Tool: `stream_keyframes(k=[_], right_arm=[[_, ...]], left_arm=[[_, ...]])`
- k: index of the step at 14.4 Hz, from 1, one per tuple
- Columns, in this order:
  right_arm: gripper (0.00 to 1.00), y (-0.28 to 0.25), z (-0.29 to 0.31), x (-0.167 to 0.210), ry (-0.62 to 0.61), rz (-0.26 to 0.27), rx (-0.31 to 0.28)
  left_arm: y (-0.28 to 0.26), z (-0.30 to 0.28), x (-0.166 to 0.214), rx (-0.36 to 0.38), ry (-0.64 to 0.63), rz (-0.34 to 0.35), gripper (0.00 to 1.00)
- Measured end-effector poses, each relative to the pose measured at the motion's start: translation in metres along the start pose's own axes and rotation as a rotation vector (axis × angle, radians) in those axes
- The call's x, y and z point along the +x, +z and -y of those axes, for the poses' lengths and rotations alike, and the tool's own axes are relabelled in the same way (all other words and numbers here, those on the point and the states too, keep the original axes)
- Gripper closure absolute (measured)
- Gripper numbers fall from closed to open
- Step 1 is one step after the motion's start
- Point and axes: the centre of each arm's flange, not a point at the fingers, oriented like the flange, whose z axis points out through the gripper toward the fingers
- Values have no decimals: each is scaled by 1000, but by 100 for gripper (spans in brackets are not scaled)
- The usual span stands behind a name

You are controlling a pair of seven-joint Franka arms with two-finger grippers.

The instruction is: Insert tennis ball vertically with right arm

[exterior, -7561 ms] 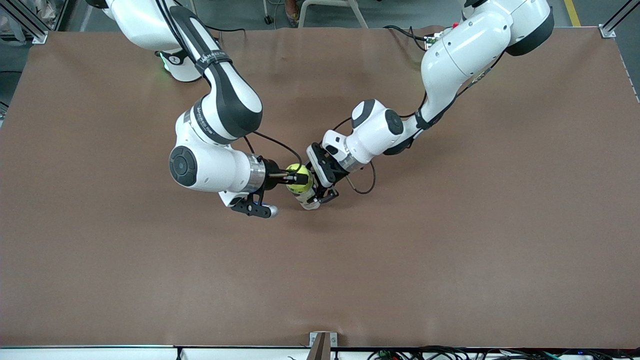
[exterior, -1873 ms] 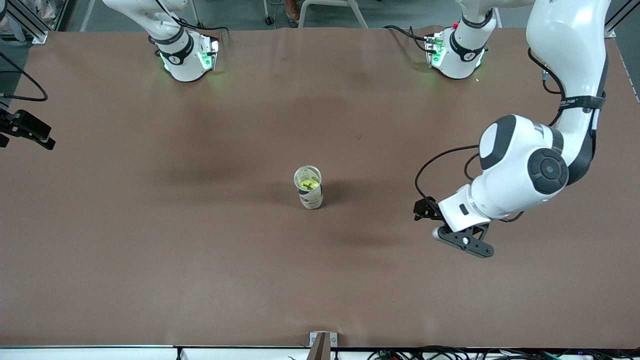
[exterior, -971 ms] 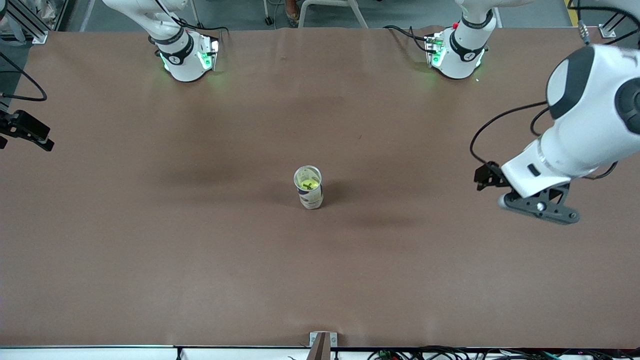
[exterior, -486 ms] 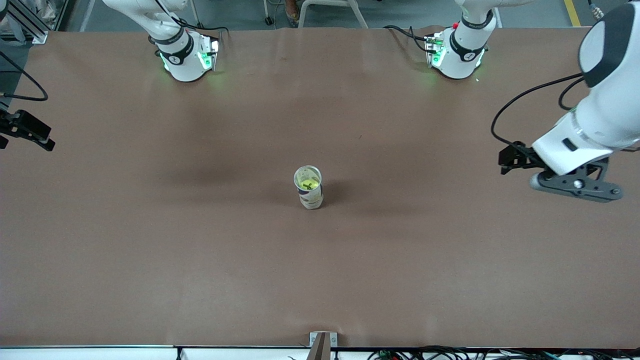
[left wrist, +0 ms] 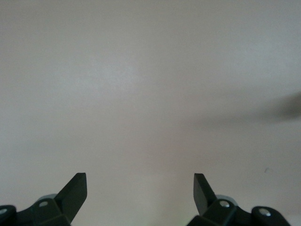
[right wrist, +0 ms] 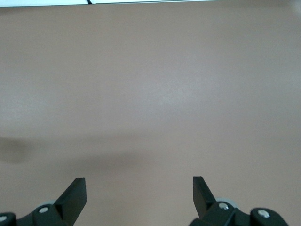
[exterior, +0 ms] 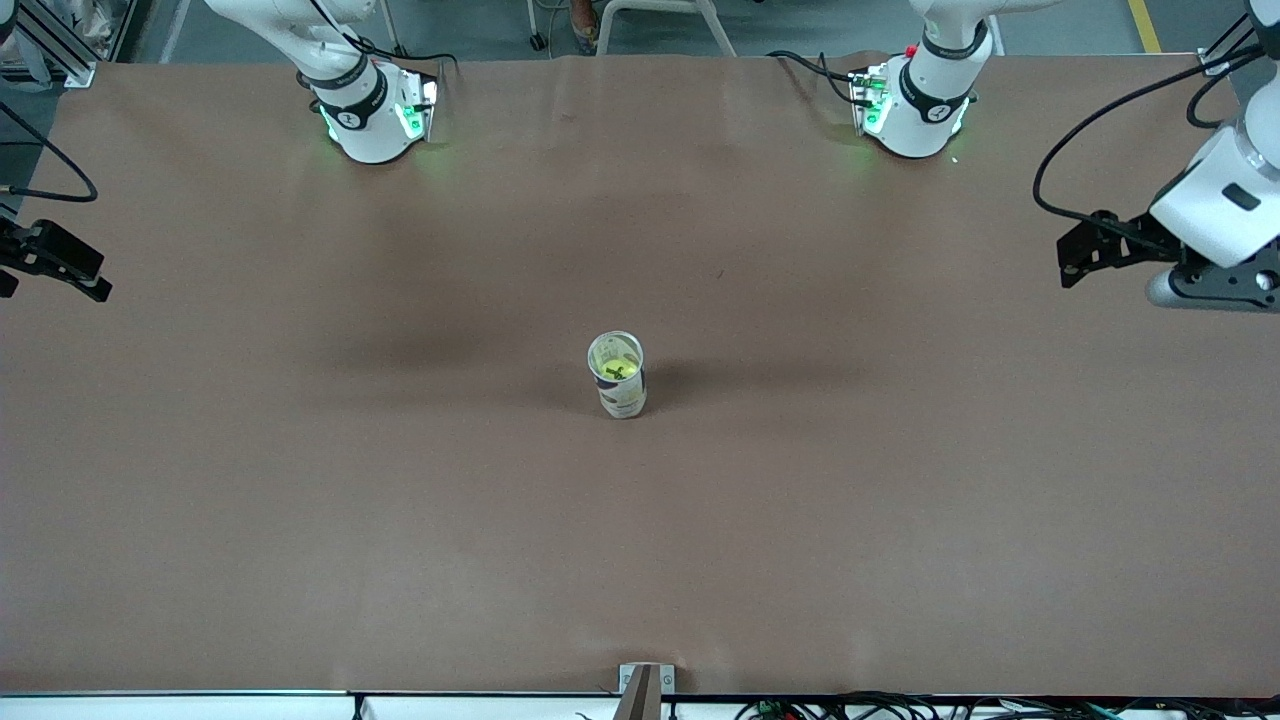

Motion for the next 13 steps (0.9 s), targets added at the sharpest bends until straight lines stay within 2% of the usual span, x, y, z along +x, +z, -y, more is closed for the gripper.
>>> stream_keyframes(k=[7, 13], right_arm=[[0, 0, 0, 0, 0, 2, 0], [0, 1, 0, -1, -1, 9, 0]], left_arm=[[1, -15, -43, -21, 9, 27, 0], [-1, -7, -48, -21, -2, 23, 0]])
